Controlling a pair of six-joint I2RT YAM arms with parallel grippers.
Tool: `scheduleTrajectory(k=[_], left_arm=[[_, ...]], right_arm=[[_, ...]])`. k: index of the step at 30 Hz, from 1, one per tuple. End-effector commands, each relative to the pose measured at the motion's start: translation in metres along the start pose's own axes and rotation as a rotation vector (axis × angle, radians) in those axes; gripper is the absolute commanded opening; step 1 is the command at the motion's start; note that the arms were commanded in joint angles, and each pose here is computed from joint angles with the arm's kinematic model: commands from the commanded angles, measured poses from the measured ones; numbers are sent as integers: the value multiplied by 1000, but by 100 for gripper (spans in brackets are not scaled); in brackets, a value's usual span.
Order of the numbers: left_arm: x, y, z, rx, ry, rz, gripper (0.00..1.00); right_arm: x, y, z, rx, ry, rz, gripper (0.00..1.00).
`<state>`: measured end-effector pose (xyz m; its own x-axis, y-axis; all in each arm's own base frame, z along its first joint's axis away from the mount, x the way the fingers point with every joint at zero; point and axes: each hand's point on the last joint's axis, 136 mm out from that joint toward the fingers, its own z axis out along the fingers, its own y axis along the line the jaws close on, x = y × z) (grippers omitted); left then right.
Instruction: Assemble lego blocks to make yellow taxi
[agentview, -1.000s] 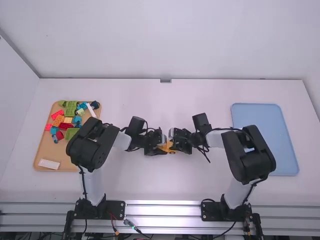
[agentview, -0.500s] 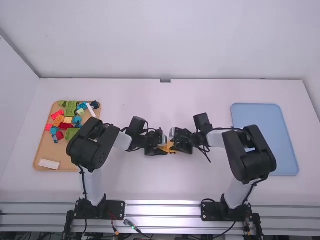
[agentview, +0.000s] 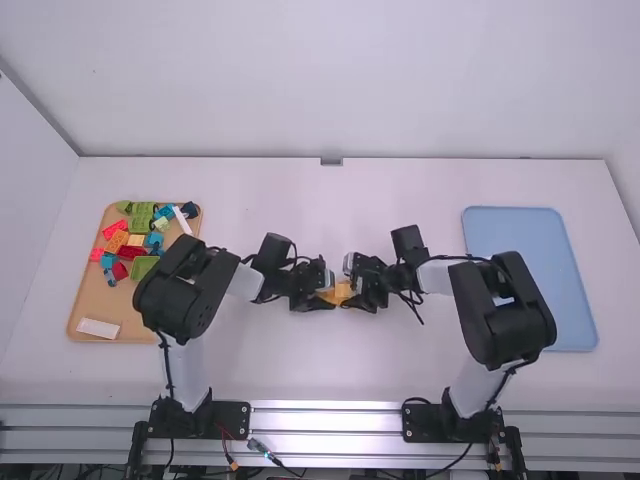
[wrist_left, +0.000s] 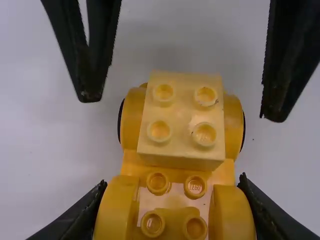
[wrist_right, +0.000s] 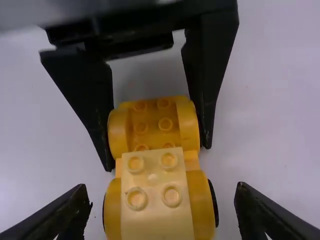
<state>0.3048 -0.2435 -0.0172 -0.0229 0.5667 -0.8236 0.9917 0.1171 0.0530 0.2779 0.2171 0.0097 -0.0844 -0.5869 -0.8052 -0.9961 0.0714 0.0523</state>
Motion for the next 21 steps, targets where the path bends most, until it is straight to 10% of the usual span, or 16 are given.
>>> scheduleTrajectory(k=[1,4,7,21], left_arm=[[14,-1,1,-11,44,-6,44],[14,-1,1,-12,46,-6,44],[14,-1,1,-11,44,-6,44],[14,-1,1,-10,44,-7,44]], right_arm=[[-21,0,-13,10,-66,-32,75],[-25,-2,-18,21,-75,-40,68],[-25,-3,-18,25,-76,-41,0],[-11,6,-3,-26,-53,-25,0]])
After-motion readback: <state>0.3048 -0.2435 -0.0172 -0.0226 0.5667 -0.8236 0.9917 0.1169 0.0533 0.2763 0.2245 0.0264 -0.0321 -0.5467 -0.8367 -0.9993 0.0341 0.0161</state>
